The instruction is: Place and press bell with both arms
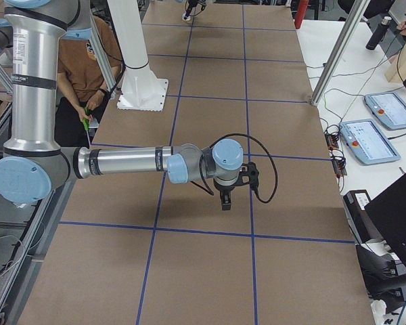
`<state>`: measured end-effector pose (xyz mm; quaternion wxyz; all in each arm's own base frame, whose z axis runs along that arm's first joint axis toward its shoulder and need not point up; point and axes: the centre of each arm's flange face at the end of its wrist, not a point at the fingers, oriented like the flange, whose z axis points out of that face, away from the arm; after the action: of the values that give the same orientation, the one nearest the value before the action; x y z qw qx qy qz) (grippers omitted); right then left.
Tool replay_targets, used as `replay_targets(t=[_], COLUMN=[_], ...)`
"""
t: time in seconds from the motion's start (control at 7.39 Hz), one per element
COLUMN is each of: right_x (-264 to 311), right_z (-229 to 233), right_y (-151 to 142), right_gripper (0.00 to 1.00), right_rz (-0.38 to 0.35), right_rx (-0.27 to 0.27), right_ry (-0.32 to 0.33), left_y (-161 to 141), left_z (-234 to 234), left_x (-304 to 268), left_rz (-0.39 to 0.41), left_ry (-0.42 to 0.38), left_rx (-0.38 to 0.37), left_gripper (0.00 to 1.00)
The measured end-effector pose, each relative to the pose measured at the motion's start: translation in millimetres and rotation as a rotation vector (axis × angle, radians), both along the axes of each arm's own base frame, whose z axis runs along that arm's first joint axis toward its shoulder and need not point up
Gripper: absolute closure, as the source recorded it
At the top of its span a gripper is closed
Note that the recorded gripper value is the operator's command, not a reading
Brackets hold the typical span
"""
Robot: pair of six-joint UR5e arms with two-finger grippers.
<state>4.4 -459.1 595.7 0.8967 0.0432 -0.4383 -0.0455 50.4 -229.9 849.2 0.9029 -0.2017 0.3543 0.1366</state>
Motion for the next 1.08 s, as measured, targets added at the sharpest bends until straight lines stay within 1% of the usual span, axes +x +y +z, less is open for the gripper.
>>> replay_targets(t=[0.54, 0.68, 0.81, 0.95, 1.08], right_x=[-2.2, -2.4, -2.4, -2.4, -2.5], right_z=[-0.3, -0.8, -1.0, -1.2, -1.3], right_y=[-0.1, -0.2, -0.3, -0.3, -0.4], right_gripper=[0.0, 0.0, 0.0, 0.0, 0.0], right_rz=[-0.005, -0.005, -0.006, -0.006, -0.006], right_rx=[0.002, 0.005, 0.008, 0.009, 0.009], right_ry=[0.001, 0.001, 0.001, 0.001, 0.001], left_y=[-2.6, -2.8, -2.5, -2.2, -2.4], left_z=[3.8, 4.8, 5.6, 6.3, 6.0], left_x=[1.7, 1.8, 1.7, 1.5, 1.8], left_rz=[0.006, 0.007, 0.008, 0.008, 0.007], left_ry=[-0.005, -0.007, -0.008, -0.01, -0.008], left_rx=[0.017, 0.019, 0.019, 0.018, 0.018], left_gripper=[0.0, 0.05, 0.34, 0.75, 0.99])
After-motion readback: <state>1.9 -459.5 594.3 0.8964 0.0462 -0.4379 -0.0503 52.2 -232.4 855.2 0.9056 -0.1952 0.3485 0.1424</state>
